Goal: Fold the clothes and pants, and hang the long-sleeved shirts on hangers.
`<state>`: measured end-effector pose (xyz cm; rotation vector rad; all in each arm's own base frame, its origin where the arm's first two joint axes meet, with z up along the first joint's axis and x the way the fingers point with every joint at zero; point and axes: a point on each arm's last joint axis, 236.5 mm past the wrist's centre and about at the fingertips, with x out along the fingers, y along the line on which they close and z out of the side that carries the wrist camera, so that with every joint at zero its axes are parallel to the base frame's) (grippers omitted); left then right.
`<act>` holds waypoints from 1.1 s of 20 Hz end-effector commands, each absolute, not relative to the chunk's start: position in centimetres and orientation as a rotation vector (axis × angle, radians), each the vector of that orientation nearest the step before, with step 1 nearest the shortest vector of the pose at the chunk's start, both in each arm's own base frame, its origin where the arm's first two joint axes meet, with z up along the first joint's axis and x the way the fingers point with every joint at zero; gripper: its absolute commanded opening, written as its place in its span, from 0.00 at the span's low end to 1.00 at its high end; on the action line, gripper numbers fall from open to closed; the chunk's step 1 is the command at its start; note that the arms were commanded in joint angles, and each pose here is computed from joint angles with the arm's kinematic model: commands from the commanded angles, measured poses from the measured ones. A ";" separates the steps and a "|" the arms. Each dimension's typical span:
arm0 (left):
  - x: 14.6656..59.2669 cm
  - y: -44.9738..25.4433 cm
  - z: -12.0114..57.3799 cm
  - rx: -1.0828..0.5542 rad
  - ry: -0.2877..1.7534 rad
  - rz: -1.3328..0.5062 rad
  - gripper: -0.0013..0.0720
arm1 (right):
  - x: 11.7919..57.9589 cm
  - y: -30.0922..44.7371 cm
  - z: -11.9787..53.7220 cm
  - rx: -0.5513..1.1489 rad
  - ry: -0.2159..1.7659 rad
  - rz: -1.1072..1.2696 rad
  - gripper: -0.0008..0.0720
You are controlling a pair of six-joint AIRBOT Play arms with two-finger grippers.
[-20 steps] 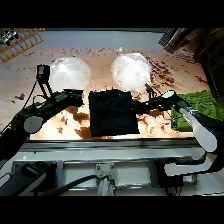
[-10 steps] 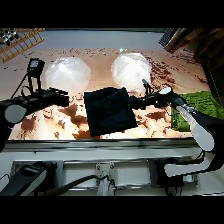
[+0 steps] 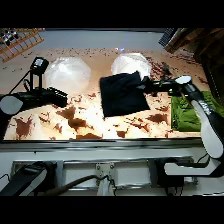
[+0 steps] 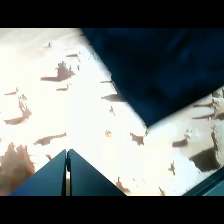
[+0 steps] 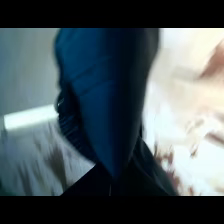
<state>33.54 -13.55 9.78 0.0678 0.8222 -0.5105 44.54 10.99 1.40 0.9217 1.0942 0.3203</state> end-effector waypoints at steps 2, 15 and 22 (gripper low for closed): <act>33.8 -13.6 9.9 0.069 0.813 -0.511 0.04 | 46.2 0.5 6.4 0.972 0.858 0.057 0.05; 33.8 -13.6 9.9 0.069 0.812 -0.511 0.04 | 38.0 -21.5 15.4 1.135 0.389 -0.487 0.05; 33.8 -13.6 9.9 0.069 0.812 -0.511 0.04 | 31.7 -23.5 12.1 0.952 0.585 -0.694 0.05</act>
